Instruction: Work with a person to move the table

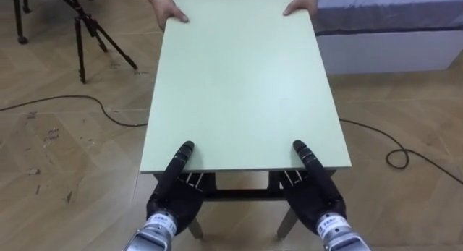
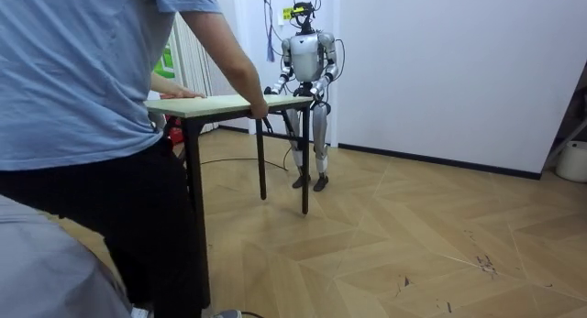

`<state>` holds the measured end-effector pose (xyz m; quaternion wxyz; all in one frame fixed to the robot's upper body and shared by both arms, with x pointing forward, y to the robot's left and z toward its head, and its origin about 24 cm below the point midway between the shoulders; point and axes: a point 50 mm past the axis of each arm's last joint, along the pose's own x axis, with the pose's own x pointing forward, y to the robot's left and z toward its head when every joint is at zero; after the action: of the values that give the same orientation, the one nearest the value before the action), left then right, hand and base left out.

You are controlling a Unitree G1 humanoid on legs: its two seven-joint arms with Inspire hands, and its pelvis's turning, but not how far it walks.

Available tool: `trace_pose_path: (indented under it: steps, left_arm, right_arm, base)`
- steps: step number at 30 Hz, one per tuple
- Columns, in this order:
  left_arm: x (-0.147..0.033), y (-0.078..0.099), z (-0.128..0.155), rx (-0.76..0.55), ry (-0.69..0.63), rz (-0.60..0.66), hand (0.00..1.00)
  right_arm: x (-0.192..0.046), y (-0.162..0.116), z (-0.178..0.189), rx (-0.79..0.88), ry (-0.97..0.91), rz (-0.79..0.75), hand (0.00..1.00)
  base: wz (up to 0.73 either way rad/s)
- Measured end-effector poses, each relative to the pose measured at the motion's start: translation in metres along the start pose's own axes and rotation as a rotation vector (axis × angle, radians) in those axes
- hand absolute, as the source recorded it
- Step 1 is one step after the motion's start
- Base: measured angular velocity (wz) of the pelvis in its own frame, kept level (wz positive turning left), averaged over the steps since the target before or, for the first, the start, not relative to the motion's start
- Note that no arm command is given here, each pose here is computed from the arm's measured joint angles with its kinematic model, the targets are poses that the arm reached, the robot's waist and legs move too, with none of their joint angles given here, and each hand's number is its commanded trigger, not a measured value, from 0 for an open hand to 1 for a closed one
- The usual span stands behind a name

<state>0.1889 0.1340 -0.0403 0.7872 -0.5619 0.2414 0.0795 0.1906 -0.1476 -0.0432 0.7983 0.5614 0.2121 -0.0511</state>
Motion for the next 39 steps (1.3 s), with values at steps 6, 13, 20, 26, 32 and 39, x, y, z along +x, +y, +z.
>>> trace_pose_path:
  steps: [6, 13, 20, 26, 32, 39]
  left_arm:
    - [-0.005, -0.002, 0.002, -0.004, -0.030, -0.017, 1.00]
    - [-0.006, -0.005, 0.006, 0.011, -0.044, -0.031, 1.00]
    - [-0.007, -0.007, 0.008, 0.026, -0.046, -0.051, 1.00]
    - [-0.016, -0.007, 0.004, 0.015, -0.043, -0.065, 1.00]
    - [-0.023, -0.008, 0.003, -0.013, -0.053, -0.077, 1.00]
    - [-0.023, -0.011, 0.001, -0.059, -0.051, -0.108, 1.00]
  right_arm:
    - [-0.003, 0.008, -0.001, 0.001, 0.009, 0.032, 1.00]
    - [-0.003, 0.010, -0.001, 0.006, 0.011, 0.039, 1.00]
    - [-0.014, 0.008, -0.003, 0.042, 0.011, 0.041, 1.00]
    - [-0.023, 0.009, -0.003, 0.046, 0.006, 0.049, 1.00]
    - [-0.026, 0.013, -0.004, 0.048, 0.004, 0.070, 1.00]
    - [-0.026, 0.018, -0.006, 0.088, 0.006, 0.088, 1.00]
  base:
    - [0.00]
    - [-0.01]
    - [0.01]
    - [0.00]
    - [0.00]
    - [0.03]
